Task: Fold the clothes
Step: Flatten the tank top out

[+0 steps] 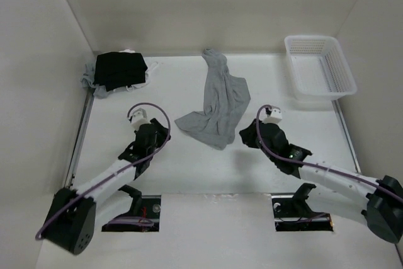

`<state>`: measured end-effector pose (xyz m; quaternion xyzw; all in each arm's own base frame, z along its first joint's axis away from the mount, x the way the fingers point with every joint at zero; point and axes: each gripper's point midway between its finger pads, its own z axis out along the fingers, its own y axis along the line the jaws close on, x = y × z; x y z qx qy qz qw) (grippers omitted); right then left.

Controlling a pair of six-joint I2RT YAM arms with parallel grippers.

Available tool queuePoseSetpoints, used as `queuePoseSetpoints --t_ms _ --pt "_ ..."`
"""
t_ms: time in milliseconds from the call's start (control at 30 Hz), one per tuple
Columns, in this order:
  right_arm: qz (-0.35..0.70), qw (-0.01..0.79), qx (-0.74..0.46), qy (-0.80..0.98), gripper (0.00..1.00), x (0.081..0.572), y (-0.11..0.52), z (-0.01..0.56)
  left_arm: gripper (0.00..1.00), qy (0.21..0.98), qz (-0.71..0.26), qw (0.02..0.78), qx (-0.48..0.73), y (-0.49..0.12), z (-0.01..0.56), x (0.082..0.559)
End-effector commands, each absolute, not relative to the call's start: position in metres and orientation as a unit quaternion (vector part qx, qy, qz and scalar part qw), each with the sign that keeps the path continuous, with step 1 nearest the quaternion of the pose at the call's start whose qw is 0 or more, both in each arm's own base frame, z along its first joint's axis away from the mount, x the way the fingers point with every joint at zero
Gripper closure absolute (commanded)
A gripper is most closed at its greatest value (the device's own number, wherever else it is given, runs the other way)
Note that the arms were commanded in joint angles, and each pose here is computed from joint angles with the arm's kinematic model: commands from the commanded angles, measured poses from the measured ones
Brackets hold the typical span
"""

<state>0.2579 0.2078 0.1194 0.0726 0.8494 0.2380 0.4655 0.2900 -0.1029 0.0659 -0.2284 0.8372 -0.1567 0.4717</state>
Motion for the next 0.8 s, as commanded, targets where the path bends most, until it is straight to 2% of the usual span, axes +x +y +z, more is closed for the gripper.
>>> queuePoseSetpoints --t_ms 0,33,100,167,300,500,600,767 --pt "0.241 0.468 -0.022 0.850 0.49 0.282 0.251 0.136 0.54 0.826 -0.185 0.496 -0.191 -0.135 0.093 0.335" --pt "0.228 0.463 -0.052 0.855 0.50 0.296 0.267 0.136 0.53 0.830 -0.184 0.492 -0.187 -0.141 0.088 0.347" --pt "0.206 0.454 -0.093 0.862 0.61 0.309 0.285 0.131 0.53 0.836 -0.171 0.488 -0.182 -0.142 0.079 0.360" --pt "0.158 0.435 -0.100 0.881 0.63 0.319 0.286 0.113 0.53 0.844 -0.166 0.478 -0.180 -0.143 0.071 0.364" --pt "0.110 0.454 -0.062 0.882 0.55 0.332 0.267 0.102 0.53 0.857 -0.164 0.455 -0.175 -0.147 0.053 0.366" --pt "0.128 0.440 -0.020 0.889 0.41 0.344 0.254 0.087 0.58 0.868 -0.171 0.434 -0.173 -0.153 0.038 0.368" --pt "0.138 0.422 -0.020 0.896 0.41 0.344 0.257 0.074 0.63 0.868 -0.173 0.431 -0.174 -0.155 0.034 0.370" --pt "0.154 0.408 0.000 0.900 0.60 0.353 0.252 0.062 0.84 0.862 -0.191 0.433 -0.183 -0.159 0.035 0.372"
